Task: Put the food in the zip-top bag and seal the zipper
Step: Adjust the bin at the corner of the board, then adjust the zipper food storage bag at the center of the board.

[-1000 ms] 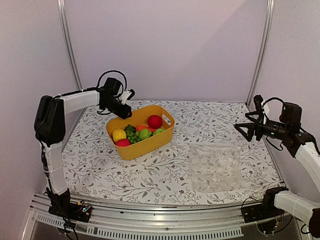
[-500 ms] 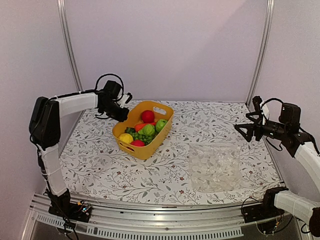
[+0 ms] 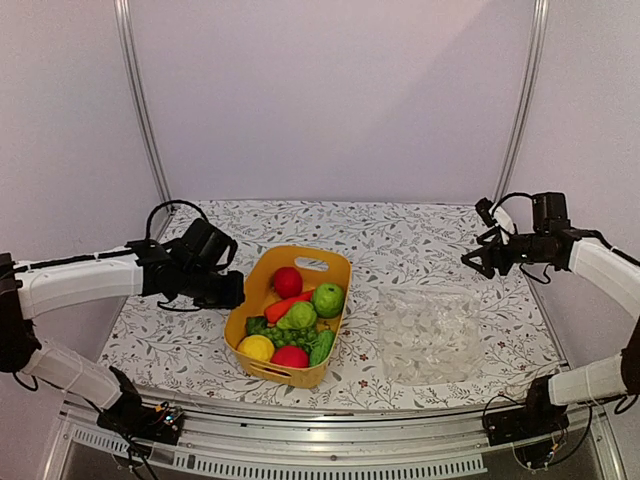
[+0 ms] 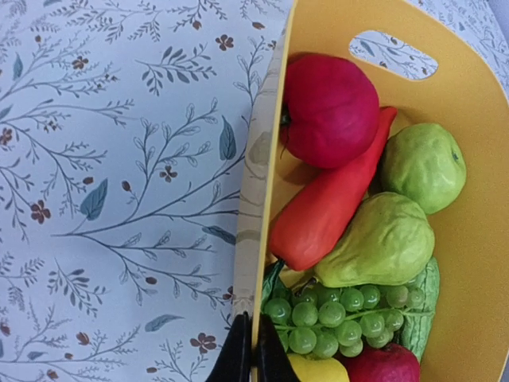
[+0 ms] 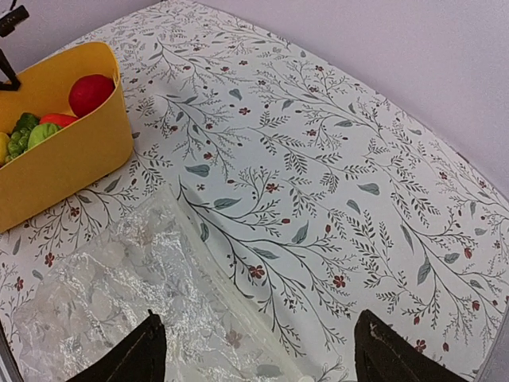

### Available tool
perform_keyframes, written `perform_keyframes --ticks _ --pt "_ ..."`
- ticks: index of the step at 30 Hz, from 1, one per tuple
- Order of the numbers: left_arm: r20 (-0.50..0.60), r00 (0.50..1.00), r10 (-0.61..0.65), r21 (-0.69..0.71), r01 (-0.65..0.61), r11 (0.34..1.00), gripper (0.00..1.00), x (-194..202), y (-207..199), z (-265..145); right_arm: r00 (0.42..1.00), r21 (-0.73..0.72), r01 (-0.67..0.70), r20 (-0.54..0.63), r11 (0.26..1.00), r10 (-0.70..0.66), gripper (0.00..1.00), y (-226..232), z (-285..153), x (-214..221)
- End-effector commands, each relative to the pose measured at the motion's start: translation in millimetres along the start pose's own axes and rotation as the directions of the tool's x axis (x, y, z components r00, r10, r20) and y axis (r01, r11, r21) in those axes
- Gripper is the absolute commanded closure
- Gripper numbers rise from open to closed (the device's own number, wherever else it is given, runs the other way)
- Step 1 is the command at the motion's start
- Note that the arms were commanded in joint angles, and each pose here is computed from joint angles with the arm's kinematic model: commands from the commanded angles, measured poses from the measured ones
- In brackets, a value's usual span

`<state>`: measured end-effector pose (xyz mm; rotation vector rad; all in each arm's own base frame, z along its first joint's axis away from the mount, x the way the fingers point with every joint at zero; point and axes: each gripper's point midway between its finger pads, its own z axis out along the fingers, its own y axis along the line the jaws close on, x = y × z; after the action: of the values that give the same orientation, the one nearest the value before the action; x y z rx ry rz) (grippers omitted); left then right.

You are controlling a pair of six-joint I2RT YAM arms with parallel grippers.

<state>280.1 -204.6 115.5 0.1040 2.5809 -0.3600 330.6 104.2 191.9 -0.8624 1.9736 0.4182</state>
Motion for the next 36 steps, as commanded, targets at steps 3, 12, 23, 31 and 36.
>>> perform_keyframes --ticks 3,12,23,31,36 --pt "0.198 0.928 -0.316 0.092 0.304 0.948 0.84 -3.5 -14.1 -22.5 0.98 -0.176 0.023 -0.188 0.984 -0.057 0.24 -3.4 35.1 26.9" --pt "0.267 0.952 -0.151 0.064 0.139 0.988 0.56 -12.1 -25.3 -55.0 0.937 -0.375 0.051 -0.304 0.926 -0.175 0.37 16.1 87.2 48.9" --pt "0.305 0.952 -0.022 0.121 -0.016 0.992 0.56 -11.3 -53.1 -80.1 0.892 -0.468 0.016 -0.392 0.884 -0.223 0.41 19.0 126.4 75.6" --pt "0.315 0.947 0.066 0.137 -0.115 0.984 0.56 -9.1 -76.4 -83.8 0.865 -0.566 -0.076 -0.448 0.821 -0.228 0.48 32.5 128.6 93.3" --pt "0.326 0.939 0.107 0.123 -0.154 0.98 0.56 -10.5 -85.6 -84.4 0.849 -0.607 -0.121 -0.473 0.786 -0.234 0.54 44.5 120.0 105.9"
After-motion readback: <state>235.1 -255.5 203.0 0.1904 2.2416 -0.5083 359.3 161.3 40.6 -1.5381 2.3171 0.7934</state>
